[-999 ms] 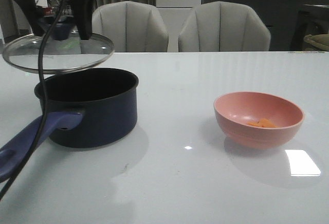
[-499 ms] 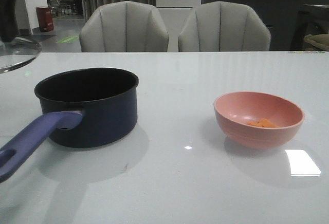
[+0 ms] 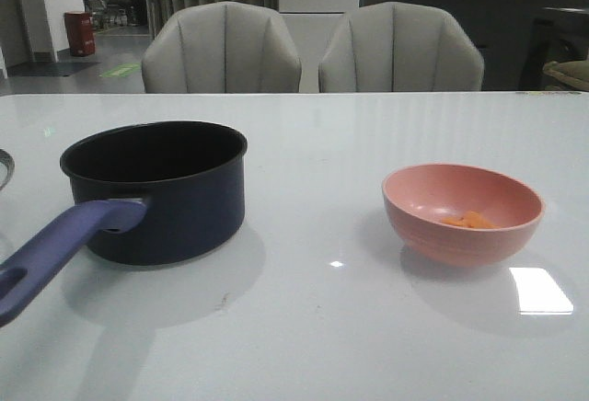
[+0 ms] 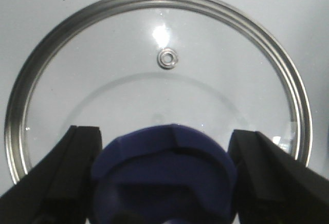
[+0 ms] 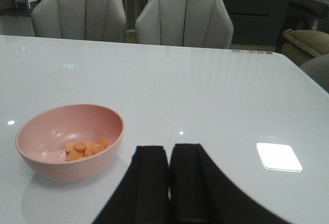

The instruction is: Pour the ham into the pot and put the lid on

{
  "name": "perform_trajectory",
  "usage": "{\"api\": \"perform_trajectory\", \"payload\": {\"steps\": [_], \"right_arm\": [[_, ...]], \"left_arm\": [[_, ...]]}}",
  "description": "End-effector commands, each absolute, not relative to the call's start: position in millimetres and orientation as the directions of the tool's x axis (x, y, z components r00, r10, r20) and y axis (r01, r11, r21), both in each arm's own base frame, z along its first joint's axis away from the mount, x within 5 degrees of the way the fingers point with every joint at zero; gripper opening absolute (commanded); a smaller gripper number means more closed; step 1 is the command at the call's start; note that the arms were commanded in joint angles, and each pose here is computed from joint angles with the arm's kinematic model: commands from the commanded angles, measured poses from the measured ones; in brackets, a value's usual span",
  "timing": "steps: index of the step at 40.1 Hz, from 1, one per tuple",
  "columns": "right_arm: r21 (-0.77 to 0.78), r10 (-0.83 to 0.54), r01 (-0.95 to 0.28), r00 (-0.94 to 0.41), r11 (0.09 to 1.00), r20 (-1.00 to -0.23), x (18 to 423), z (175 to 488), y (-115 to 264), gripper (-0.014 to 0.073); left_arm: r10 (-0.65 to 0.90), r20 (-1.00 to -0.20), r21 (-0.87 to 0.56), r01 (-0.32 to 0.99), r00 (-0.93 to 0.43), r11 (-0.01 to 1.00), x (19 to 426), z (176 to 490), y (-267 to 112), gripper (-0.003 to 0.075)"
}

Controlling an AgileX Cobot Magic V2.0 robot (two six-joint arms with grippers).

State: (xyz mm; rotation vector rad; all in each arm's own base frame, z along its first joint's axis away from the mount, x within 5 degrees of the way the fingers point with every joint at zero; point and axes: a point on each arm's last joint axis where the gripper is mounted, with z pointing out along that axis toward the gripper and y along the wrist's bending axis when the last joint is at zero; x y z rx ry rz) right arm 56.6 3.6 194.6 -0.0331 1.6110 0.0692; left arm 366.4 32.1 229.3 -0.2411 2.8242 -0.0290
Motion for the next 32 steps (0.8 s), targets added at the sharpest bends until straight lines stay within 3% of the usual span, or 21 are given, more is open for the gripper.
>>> {"api": "perform_trajectory", "payload": {"steps": [1, 13, 18, 26, 32], "right_arm": [[0.006, 0.01, -0.061, 0.068, 0.998, -0.998, 55, 205, 3, 0.0161], [0.006, 0.01, -0.061, 0.069, 0.998, -0.998, 55, 205, 3, 0.0161], [0.006, 0.01, -0.061, 0.069, 0.998, -0.998, 55, 205, 3, 0.0161], [0.006, 0.01, -0.061, 0.069, 0.998, -0.998, 55, 205, 3, 0.0161], [0.006, 0.01, -0.061, 0.069, 0.998, -0.998, 55, 205, 3, 0.0161]], "left_arm": [[-0.169, -0.403, -0.061, -0.158, -0.899, 0.985, 372, 243, 32, 0.0208], [-0.172, -0.297, -0.055, -0.163, -0.939, 0.985, 381, 205, 33, 0.0221], [-0.169, -0.305, -0.053, -0.16, -0.937, 0.986, 383, 203, 33, 0.0313], [-0.167, -0.305, -0.05, -0.159, -0.938, 0.986, 383, 203, 33, 0.0547], [-0.163, -0.315, -0.046, -0.156, -0.935, 0.987, 385, 206, 34, 0.0541]]}}
